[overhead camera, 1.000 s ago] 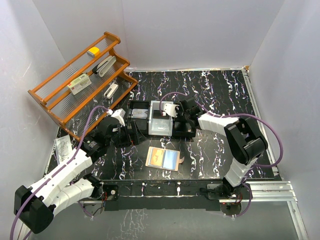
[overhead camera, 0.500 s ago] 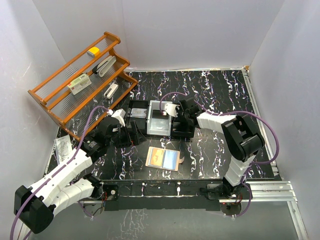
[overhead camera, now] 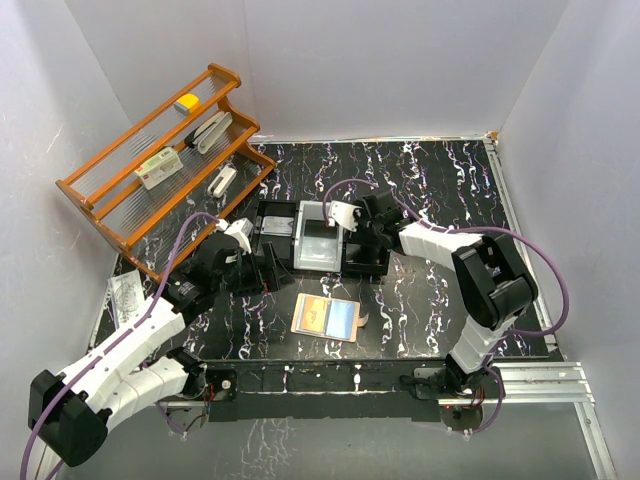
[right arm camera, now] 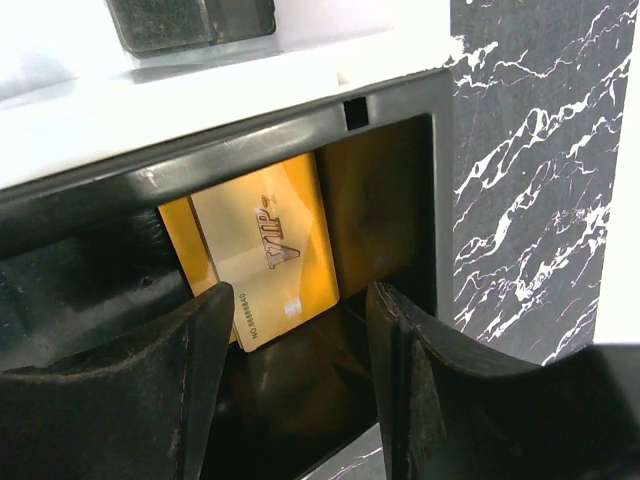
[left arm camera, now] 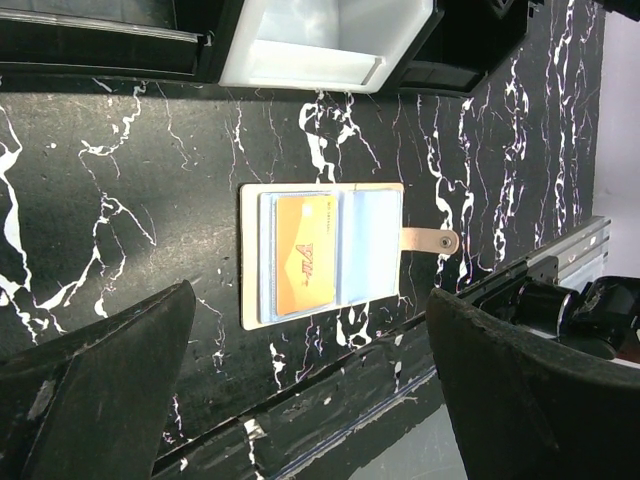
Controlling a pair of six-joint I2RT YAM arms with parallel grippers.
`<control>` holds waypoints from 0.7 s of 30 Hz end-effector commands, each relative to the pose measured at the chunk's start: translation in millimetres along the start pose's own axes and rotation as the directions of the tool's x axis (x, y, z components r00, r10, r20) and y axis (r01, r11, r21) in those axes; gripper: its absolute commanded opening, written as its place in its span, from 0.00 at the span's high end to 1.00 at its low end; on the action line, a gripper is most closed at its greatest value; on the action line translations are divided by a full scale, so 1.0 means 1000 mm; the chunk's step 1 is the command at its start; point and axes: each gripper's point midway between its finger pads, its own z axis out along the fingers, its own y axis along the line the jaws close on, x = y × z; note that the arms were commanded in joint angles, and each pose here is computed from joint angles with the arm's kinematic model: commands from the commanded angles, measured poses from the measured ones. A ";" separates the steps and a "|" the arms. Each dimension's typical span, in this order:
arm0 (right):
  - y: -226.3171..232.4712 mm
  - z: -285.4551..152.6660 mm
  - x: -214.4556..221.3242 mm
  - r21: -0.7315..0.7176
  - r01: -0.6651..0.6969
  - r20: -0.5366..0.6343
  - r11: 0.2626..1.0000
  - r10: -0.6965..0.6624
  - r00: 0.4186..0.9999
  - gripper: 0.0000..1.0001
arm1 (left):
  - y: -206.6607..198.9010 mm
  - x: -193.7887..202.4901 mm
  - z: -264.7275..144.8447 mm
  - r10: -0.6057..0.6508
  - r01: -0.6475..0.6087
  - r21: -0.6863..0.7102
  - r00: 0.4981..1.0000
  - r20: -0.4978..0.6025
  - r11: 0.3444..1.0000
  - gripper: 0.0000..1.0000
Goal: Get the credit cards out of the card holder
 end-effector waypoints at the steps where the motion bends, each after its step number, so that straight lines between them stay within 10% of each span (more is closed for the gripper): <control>1: -0.038 -0.022 -0.033 0.083 -0.056 0.120 0.995 0.046 0.992 0.45 | -0.010 -0.004 -0.002 0.002 -0.002 0.043 1.000 0.003 0.999 0.01; 12: -0.071 -0.087 -0.083 0.167 -0.308 0.400 0.937 0.221 0.890 0.42 | -0.012 -0.002 -0.004 -0.009 0.009 0.054 1.000 -0.006 0.999 0.01; 17: -0.096 -0.152 -0.100 0.167 -0.617 0.610 0.769 0.411 0.678 0.25 | -0.012 -0.002 -0.002 -0.021 0.021 0.055 1.000 -0.002 0.998 0.01; 21: -0.092 -0.184 -0.105 -0.020 -0.832 0.672 0.554 0.624 0.399 0.11 | -0.011 -0.001 0.002 -0.035 0.036 0.053 0.999 -0.011 0.998 0.01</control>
